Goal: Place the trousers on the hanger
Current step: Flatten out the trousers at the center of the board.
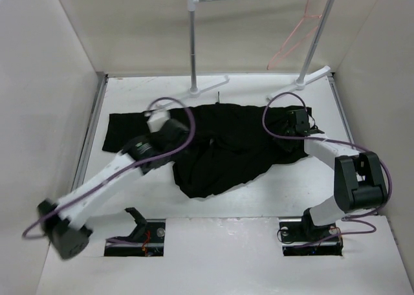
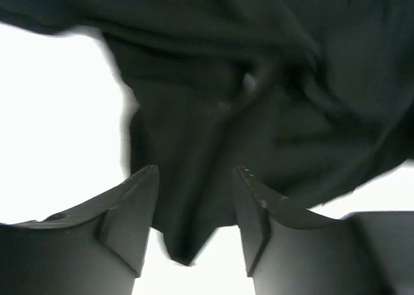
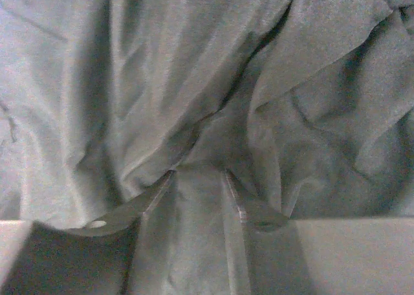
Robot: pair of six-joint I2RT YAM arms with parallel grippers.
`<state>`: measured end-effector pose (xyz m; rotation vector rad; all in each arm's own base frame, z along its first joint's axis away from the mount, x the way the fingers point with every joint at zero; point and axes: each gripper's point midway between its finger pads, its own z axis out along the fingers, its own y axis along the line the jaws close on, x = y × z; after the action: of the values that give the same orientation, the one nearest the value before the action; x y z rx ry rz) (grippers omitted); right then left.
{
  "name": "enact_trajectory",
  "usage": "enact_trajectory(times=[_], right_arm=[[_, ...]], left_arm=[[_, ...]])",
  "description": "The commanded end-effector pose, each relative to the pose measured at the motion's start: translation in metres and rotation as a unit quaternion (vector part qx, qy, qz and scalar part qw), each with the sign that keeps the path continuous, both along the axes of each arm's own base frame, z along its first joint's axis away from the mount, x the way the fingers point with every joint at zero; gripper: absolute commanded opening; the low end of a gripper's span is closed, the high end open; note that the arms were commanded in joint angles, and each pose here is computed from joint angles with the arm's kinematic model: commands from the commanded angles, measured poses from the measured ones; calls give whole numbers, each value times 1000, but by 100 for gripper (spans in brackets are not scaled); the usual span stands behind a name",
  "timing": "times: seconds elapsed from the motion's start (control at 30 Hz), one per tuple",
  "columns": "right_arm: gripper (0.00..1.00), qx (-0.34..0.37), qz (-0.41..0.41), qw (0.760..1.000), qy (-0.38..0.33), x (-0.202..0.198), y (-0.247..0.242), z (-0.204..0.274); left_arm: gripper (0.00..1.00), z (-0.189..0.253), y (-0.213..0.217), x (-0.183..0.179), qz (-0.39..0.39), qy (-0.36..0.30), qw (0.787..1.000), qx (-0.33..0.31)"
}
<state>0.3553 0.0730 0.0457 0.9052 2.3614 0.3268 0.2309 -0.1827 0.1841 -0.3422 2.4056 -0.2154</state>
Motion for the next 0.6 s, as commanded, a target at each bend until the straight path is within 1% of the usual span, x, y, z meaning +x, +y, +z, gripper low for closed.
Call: enact_trajectory(times=[0.0, 0.07, 0.13, 0.2, 0.3, 0.37, 0.47, 0.53, 0.57], right_arm=[[33, -5, 10, 999, -46, 8, 0, 23], [28, -10, 24, 999, -44, 5, 5, 21], [28, -9, 36, 998, -41, 2, 11, 20], [31, -11, 52, 998, -40, 0, 19, 20], [38, -17, 63, 997, -41, -5, 23, 20], [39, -16, 66, 997, -40, -10, 24, 19], [41, -15, 67, 997, -39, -16, 24, 17], [41, -13, 71, 997, -37, -20, 26, 16], [41, -12, 71, 997, -35, -22, 27, 14]], left_arm=[[51, -1, 61, -4, 100, -40, 994, -36], [55, -24, 73, 0, 124, -33, 990, -63], [58, -41, 70, 9, 126, -24, 986, -107], [60, -52, 59, 21, 115, -18, 982, -150], [62, -62, 47, 42, 106, -24, 973, -205], [62, -71, 46, 51, 112, -24, 970, -217], [60, -86, 50, 61, 126, -16, 970, -206], [57, -94, 52, 70, 133, -18, 969, -208], [53, -100, 52, 74, 136, -18, 968, -209]])
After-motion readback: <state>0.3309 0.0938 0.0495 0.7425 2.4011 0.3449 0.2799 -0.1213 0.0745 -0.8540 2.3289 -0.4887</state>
